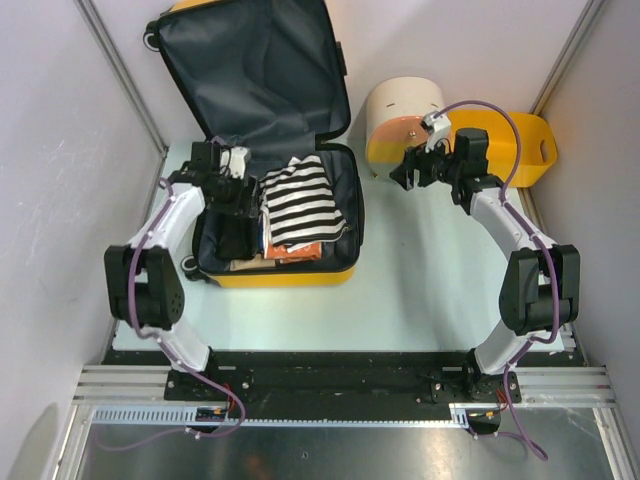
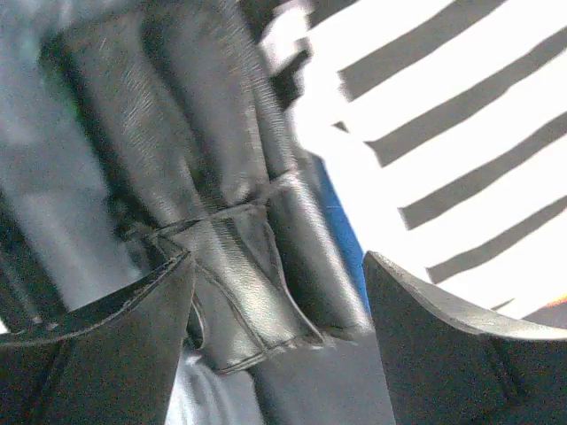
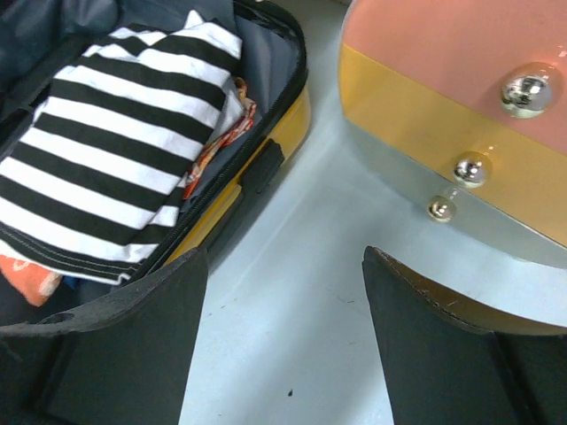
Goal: Open, take out, and arrange the luggage
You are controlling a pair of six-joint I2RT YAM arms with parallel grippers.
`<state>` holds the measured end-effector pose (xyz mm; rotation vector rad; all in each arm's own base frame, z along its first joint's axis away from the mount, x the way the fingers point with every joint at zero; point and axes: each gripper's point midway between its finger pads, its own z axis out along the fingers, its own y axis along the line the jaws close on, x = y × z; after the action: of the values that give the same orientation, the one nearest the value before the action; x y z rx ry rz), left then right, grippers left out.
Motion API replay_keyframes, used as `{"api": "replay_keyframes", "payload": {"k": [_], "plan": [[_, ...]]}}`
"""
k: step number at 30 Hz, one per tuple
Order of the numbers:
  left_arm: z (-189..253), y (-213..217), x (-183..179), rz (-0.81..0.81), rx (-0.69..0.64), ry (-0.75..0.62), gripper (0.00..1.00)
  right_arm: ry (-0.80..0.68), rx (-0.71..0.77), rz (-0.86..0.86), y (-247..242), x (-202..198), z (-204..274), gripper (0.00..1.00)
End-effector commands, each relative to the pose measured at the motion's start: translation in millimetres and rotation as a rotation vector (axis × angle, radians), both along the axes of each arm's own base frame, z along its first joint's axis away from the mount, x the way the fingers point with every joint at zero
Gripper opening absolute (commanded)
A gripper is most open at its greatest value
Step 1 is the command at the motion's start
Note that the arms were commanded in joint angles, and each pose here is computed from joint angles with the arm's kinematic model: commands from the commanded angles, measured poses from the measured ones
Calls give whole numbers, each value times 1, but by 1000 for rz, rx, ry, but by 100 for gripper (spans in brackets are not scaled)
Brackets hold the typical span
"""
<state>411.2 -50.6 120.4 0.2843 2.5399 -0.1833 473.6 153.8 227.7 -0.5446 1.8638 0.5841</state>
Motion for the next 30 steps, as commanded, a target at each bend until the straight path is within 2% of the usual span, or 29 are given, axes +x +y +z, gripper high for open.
{"api": "replay_keyframes", "payload": {"k": [1, 2, 5, 9, 11, 12, 15, 17, 18, 19, 20, 22, 23, 24, 25, 27, 28, 30], "plan": [[85, -90, -17, -560, -183, -273, 79, -9, 45, 97, 16, -13, 12, 75], [83, -108, -27, -675, -185, -293, 78, 4, 63, 130, 23, -18, 12, 75], [77, -135, -42, -828, -157, -317, 71, 18, 62, 160, 28, -24, 9, 74], [81, -157, -52, -902, -190, -328, 71, -14, 11, 72, -11, -12, 11, 75], [83, -160, -53, -907, -201, -328, 72, -83, -58, 50, -35, -6, 24, 79], [84, -160, -53, -907, -198, -331, 73, -124, -160, 43, -66, -2, 20, 80], [85, -158, -51, -900, -180, -337, 75, -190, -344, 11, -127, 8, 19, 86], [86, -157, -50, -894, -172, -343, 77, -170, -420, 3, -160, 21, 3, 88], [86, -156, -50, -893, -173, -341, 77, -174, -463, 3, -174, 27, 13, 88], [87, -157, -49, -889, -173, -342, 78, -176, -554, 3, -197, 36, 5, 92], [88, -158, -50, -893, -176, -342, 79, -112, -568, 21, -207, 42, -21, 94], [87, -157, -48, -889, -172, -342, 80, -156, -640, 3, -230, 65, -12, 95], [86, -156, -47, -884, -168, -339, 81, -118, -657, 28, -236, 74, -35, 96], [85, -155, -47, -878, -165, -334, 82, -110, -680, 49, -239, 79, -41, 95], [85, -155, -46, -873, -163, -333, 82, -155, -712, 56, -242, 91, -22, 95], [83, -152, -45, -857, -146, -328, 84, -93, -727, 133, -244, 97, -58, 95], [82, -150, -46, -846, -142, -322, 84, -128, -751, 137, -248, 107, -47, 96], [79, -147, -44, -823, -128, -310, 86, -116, -782, 187, -251, 113, -71, 95]]}}
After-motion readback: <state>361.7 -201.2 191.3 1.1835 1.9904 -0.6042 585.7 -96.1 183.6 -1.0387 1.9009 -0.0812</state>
